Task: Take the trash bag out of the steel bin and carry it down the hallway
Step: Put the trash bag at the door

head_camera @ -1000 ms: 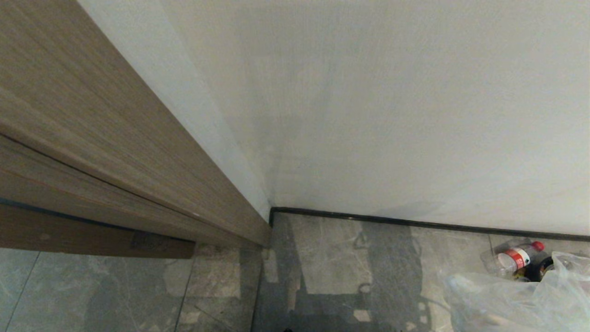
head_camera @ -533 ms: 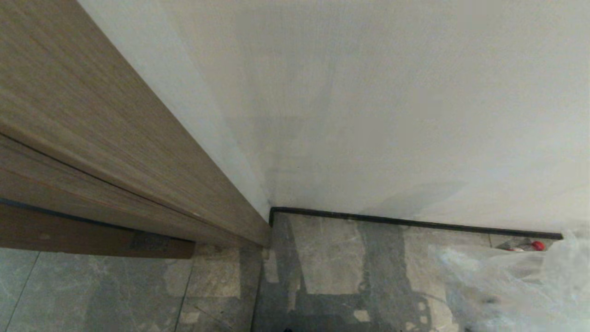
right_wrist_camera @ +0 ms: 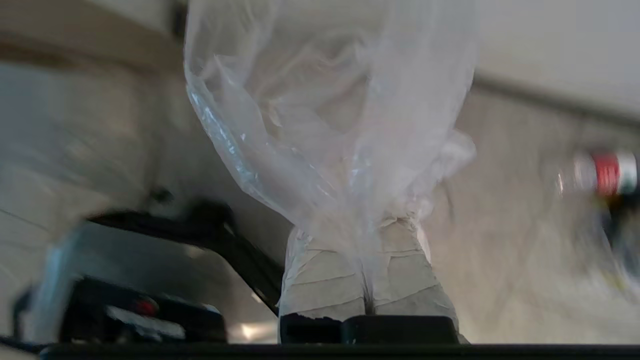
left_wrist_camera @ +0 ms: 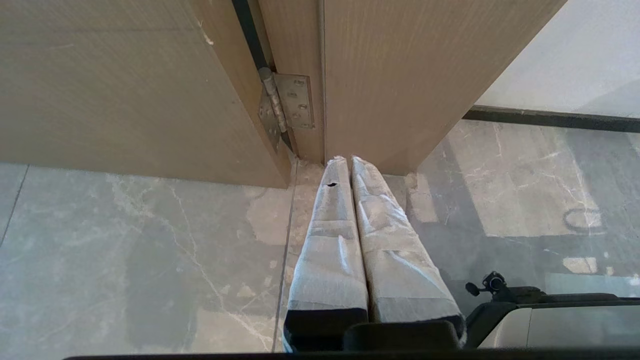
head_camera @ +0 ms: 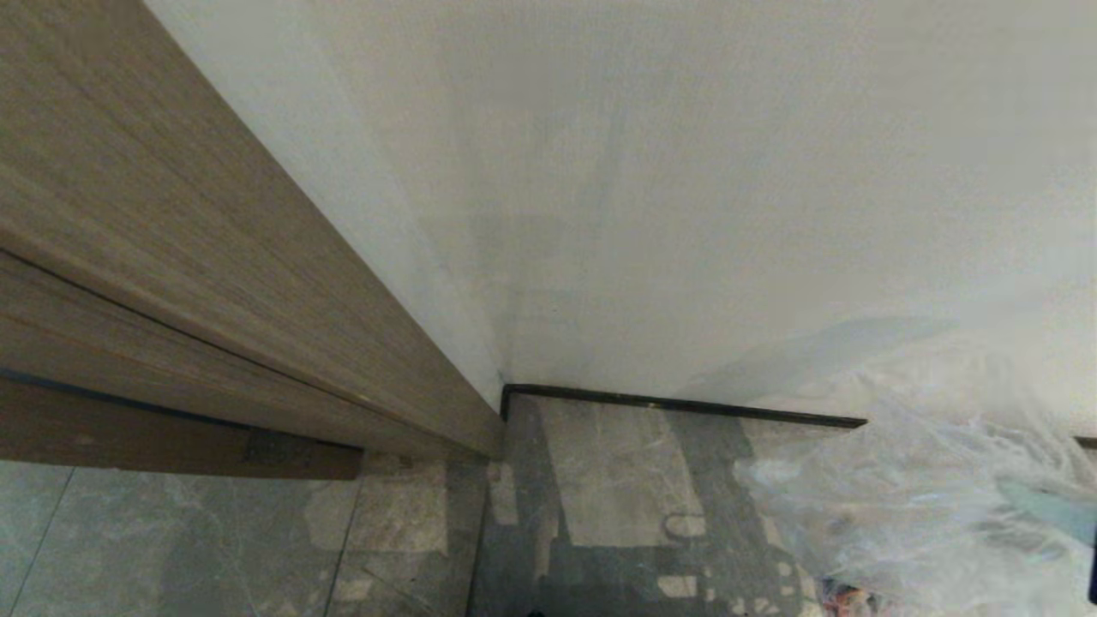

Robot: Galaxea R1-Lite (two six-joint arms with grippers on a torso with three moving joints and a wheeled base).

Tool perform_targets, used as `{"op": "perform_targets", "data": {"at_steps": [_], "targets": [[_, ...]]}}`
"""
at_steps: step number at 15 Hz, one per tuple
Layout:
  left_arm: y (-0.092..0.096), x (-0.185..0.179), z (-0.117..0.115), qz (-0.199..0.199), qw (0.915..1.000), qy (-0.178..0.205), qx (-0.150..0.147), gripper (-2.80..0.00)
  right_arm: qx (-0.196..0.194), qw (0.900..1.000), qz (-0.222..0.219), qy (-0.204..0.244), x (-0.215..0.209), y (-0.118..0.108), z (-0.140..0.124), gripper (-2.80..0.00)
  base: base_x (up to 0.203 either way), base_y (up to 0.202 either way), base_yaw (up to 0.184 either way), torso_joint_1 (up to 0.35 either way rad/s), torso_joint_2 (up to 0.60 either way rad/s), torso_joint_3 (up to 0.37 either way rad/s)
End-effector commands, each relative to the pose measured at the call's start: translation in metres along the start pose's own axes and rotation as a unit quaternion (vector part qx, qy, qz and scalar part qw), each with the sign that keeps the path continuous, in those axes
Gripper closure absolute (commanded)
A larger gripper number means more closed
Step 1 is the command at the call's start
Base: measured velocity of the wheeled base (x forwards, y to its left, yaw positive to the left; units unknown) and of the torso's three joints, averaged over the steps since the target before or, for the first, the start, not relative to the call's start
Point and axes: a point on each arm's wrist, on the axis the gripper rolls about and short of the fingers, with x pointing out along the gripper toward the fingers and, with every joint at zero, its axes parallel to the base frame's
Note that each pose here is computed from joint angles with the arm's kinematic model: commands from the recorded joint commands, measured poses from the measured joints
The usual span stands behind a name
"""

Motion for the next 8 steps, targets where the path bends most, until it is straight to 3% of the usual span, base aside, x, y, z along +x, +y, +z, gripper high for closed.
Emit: {"op": "perform_targets", "data": {"at_steps": [1, 4, 8], "targets": [[0.0, 0.0, 0.0, 0.001, 1.0, 0.0, 0.0, 0.0, 0.007, 0.992, -0.018, 0.121, 0.063, -0.012, -0.006, 0.0, 0.0, 0.0, 0.0, 0.0, 0.0, 0.0], [0.0, 0.0, 0.0, 0.0, 1.0, 0.0, 0.0, 0.0, -0.035, 0.981, -0.075, 0.173, 0.105, -0.022, -0.021, 0.0, 0.0, 0.0, 0.0, 0.0, 0.0, 0.0], [0.0, 0.0, 0.0, 0.0, 1.0, -0.001, 0.0, 0.0, -0.08, 0.961, -0.114, 0.241, 0.142, -0.032, -0.046, 0.0, 0.0, 0.0, 0.0, 0.0, 0.0, 0.0]]}}
